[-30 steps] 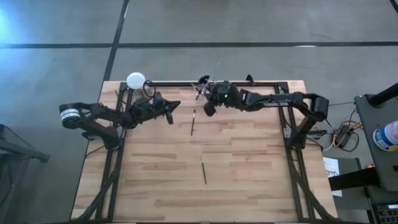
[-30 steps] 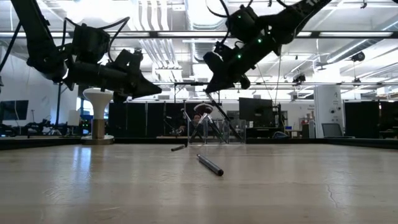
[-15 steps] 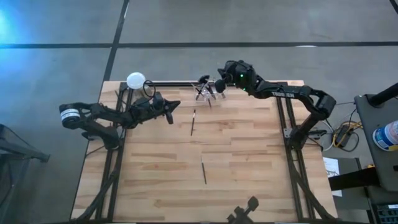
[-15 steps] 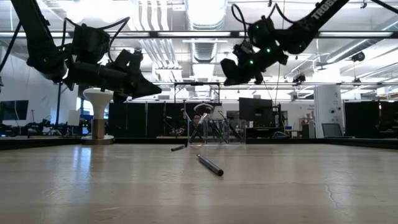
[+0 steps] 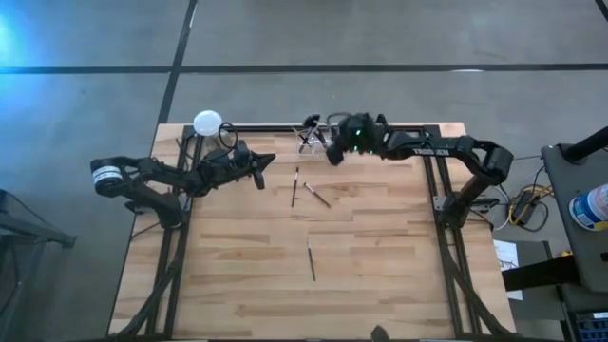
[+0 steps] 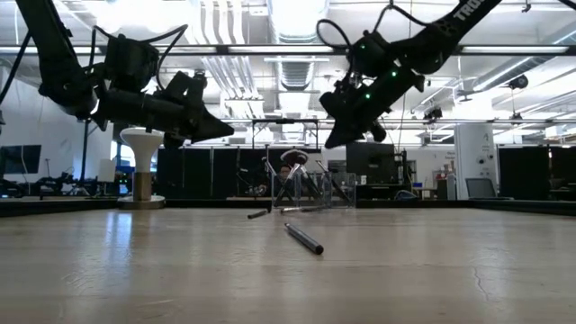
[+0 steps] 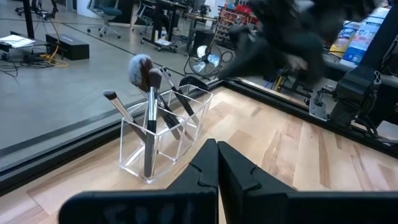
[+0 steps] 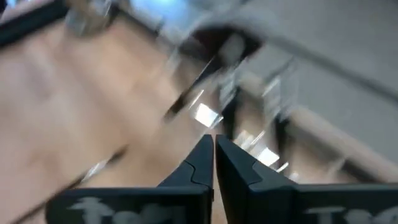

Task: Pick & Place Makeup Brushes
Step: Put the black eyeshadow brush into the transparent organizer

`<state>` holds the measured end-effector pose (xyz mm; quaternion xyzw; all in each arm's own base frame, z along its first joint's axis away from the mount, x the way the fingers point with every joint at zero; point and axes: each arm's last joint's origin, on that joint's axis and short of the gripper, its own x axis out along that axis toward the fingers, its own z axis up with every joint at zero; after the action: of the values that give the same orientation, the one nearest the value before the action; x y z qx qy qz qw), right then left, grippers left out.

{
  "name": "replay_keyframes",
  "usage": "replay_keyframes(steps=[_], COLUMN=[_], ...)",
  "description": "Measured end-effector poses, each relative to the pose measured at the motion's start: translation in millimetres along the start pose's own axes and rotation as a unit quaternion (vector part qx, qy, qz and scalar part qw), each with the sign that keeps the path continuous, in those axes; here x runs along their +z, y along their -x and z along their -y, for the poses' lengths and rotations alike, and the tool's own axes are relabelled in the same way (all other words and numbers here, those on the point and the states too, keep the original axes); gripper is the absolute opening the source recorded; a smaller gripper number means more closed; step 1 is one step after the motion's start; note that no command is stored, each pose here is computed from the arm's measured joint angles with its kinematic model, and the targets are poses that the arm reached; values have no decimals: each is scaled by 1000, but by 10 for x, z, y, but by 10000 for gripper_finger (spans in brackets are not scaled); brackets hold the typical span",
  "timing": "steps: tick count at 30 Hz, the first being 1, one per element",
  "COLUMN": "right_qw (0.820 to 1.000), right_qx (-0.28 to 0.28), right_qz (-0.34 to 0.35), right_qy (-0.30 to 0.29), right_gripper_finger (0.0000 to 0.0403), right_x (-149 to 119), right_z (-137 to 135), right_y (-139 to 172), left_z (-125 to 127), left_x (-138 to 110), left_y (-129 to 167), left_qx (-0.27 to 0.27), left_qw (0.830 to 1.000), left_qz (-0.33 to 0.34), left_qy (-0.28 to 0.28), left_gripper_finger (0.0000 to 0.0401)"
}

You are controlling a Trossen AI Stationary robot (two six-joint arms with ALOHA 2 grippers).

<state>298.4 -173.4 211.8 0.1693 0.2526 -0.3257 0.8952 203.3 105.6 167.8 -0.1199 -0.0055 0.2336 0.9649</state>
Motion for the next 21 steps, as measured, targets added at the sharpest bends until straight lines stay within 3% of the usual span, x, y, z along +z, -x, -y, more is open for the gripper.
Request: replay_keyframes(steps=[4,13,21], right_qw=[998,991,980], right_qx=[22,61,77], right_qz=[-60,-108,-182], right_qy=[-15,-56,-25], right_gripper_finger=[39,129,168], right_x=[-192,-485,-762], right_z=[-278,-768,-1170], right_y=[31,-57,9], left_z=[0,-9,-12], left_x=[-1,-14,-25], left_y=[1,1,2], left_qx=[0,3,5], left_qw=[1000,1000,1000], left_qz=[0,-7,-12], left_qy=[0,-1,-2], left_gripper_finger=[0,0,0])
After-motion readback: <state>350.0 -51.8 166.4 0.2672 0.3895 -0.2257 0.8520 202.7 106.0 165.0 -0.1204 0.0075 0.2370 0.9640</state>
